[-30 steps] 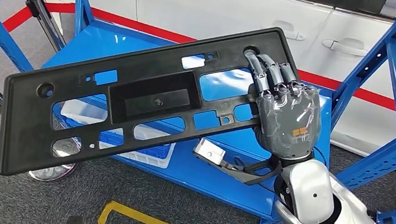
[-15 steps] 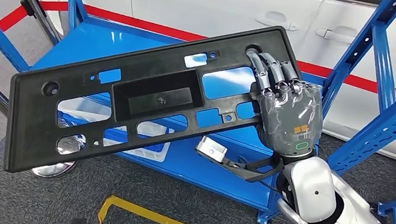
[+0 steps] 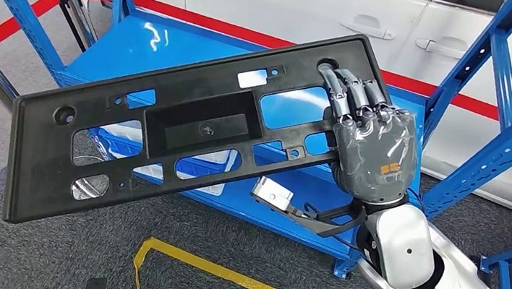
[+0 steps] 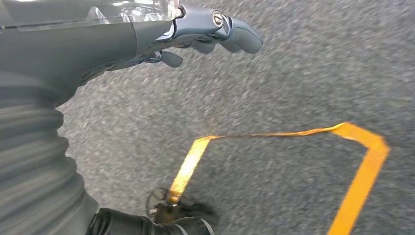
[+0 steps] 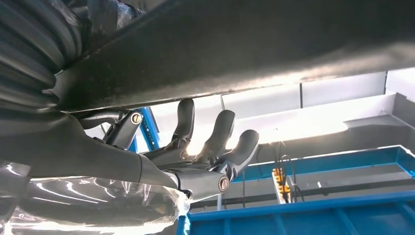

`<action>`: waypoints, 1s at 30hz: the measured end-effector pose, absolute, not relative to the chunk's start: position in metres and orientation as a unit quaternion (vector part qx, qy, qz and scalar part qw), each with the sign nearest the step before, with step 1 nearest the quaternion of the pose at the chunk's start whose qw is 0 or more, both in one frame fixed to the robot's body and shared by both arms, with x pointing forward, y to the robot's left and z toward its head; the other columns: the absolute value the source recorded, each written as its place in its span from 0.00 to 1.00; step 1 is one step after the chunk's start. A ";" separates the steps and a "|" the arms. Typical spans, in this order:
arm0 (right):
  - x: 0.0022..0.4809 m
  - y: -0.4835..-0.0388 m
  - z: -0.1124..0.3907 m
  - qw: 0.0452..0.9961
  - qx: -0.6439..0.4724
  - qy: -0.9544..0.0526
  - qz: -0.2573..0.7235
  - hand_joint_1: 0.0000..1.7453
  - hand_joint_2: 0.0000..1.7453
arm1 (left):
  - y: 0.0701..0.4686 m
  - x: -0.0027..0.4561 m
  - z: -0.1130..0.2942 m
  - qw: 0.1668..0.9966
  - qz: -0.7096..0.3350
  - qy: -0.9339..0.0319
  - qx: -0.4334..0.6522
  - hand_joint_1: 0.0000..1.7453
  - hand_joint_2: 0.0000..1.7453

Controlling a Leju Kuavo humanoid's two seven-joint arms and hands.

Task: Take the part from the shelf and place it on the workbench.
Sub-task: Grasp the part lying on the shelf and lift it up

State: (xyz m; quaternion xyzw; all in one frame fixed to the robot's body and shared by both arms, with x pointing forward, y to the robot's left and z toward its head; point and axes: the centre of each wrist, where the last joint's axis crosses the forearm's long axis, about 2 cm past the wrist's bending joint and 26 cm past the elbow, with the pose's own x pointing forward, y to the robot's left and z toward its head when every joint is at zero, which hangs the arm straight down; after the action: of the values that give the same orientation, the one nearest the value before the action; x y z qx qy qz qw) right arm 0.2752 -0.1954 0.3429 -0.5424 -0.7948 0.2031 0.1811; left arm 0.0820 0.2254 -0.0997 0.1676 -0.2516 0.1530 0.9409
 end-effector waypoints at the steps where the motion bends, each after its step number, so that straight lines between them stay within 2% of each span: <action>1: 0.275 -0.195 0.343 0.181 -0.542 -0.795 0.203 1.00 1.00 | 0.225 0.082 -0.100 0.941 0.154 -0.251 0.168 0.00 1.00; 30: 0.276 -0.196 0.344 0.185 -0.543 -0.794 0.204 1.00 1.00 | 0.225 0.083 -0.099 0.942 0.153 -0.252 0.163 0.00 1.00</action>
State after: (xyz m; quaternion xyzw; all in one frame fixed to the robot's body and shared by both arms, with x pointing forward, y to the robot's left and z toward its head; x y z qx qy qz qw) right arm 0.2763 -0.1964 0.3438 -0.5426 -0.7936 0.2043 0.1845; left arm 0.0830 0.2248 -0.0995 0.1631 -0.2518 0.1530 0.9416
